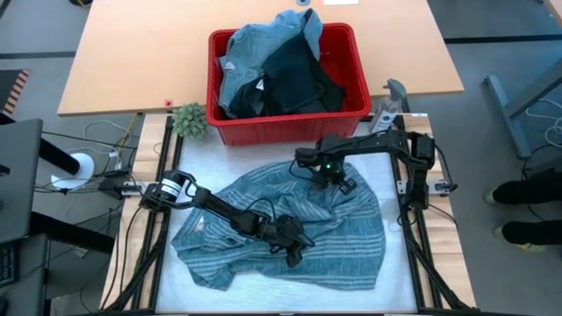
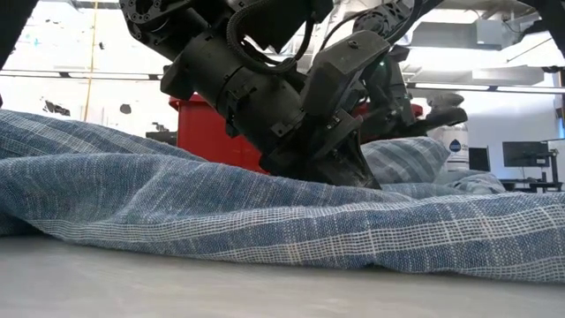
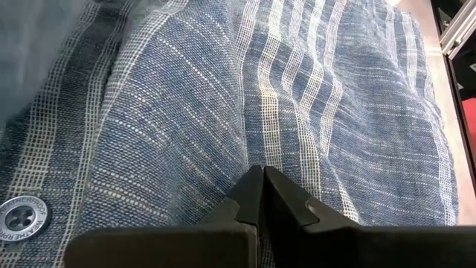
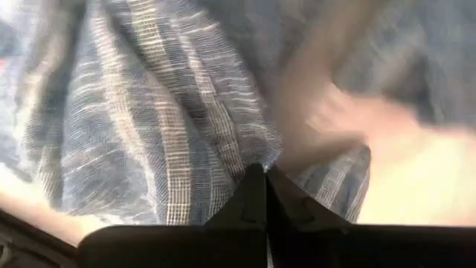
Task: Fold Laundry from Bin
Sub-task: Fold the blue polo shirt
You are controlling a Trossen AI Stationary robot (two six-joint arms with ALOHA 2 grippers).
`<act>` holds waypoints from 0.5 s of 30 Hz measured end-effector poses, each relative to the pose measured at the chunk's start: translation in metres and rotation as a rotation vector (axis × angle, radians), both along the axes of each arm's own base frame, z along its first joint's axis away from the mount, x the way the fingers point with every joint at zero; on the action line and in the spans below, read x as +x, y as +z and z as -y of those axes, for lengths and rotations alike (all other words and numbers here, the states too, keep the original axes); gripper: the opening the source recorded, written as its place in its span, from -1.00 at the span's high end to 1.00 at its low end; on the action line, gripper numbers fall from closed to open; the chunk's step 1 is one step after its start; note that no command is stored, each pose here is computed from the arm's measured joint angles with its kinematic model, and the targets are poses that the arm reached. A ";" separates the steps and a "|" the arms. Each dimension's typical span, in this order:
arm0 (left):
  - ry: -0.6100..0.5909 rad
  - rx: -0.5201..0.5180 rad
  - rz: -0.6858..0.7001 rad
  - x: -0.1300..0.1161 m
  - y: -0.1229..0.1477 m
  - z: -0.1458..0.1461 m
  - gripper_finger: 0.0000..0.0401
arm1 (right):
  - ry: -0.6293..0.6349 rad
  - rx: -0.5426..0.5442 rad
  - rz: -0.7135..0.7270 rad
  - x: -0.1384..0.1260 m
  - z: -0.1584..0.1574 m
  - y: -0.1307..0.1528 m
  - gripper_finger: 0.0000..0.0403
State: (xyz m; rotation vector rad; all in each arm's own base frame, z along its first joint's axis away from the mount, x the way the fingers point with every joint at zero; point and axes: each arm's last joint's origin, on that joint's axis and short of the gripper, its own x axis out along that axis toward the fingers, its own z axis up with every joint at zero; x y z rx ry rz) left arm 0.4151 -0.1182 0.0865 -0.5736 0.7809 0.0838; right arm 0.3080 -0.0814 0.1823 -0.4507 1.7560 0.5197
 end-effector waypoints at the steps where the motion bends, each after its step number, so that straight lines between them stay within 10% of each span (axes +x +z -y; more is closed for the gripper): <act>1: 0.000 -0.001 0.000 0.000 0.000 0.000 1.00 | -0.044 -0.021 -0.021 -0.003 0.002 0.003 0.92; 15: -0.024 -0.013 -0.007 0.000 0.000 0.000 1.00 | -0.756 -0.199 0.176 -0.073 0.022 0.092 0.92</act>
